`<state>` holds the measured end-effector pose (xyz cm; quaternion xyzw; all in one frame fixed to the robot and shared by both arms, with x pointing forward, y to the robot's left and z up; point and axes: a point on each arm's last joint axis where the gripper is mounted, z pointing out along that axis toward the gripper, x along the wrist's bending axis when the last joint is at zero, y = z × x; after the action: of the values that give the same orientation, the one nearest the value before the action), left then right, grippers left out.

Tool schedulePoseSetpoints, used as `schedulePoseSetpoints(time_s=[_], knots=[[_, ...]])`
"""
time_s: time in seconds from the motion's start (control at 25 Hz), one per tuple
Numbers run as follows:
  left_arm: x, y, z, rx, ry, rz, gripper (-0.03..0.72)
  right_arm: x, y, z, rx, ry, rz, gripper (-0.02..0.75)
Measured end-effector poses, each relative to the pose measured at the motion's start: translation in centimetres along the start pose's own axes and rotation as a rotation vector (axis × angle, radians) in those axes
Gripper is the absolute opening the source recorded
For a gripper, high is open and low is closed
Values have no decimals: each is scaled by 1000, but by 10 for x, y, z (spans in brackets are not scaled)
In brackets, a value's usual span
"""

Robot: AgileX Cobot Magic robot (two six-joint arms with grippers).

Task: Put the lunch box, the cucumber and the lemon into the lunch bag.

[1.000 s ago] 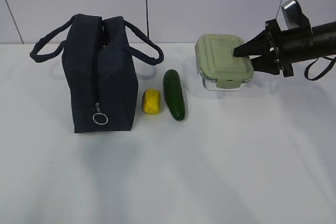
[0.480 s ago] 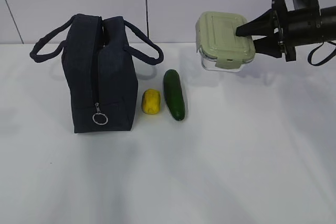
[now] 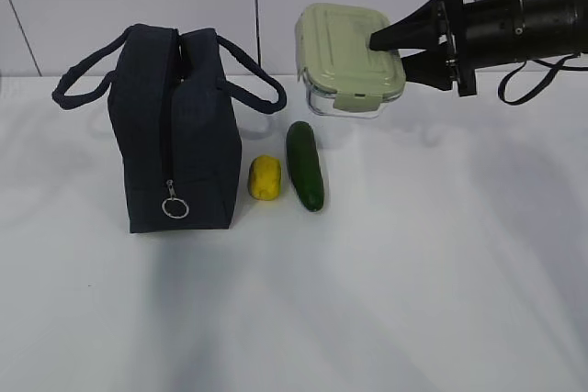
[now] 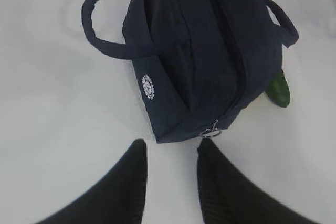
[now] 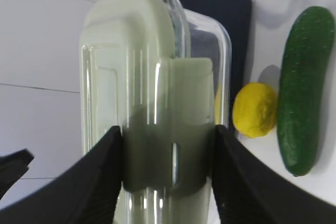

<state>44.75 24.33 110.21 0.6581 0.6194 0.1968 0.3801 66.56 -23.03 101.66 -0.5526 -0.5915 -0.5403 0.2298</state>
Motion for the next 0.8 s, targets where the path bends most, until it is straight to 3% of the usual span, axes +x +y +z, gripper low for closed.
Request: schedulePoseSetpoints(time_s=[0.48, 0.8], knots=[[-10, 68, 104, 162, 4, -39, 237, 23, -6, 29, -4, 110, 28, 385], [-15, 89, 149, 309, -17, -73, 239, 25, -4, 29, -26, 133, 43, 385]])
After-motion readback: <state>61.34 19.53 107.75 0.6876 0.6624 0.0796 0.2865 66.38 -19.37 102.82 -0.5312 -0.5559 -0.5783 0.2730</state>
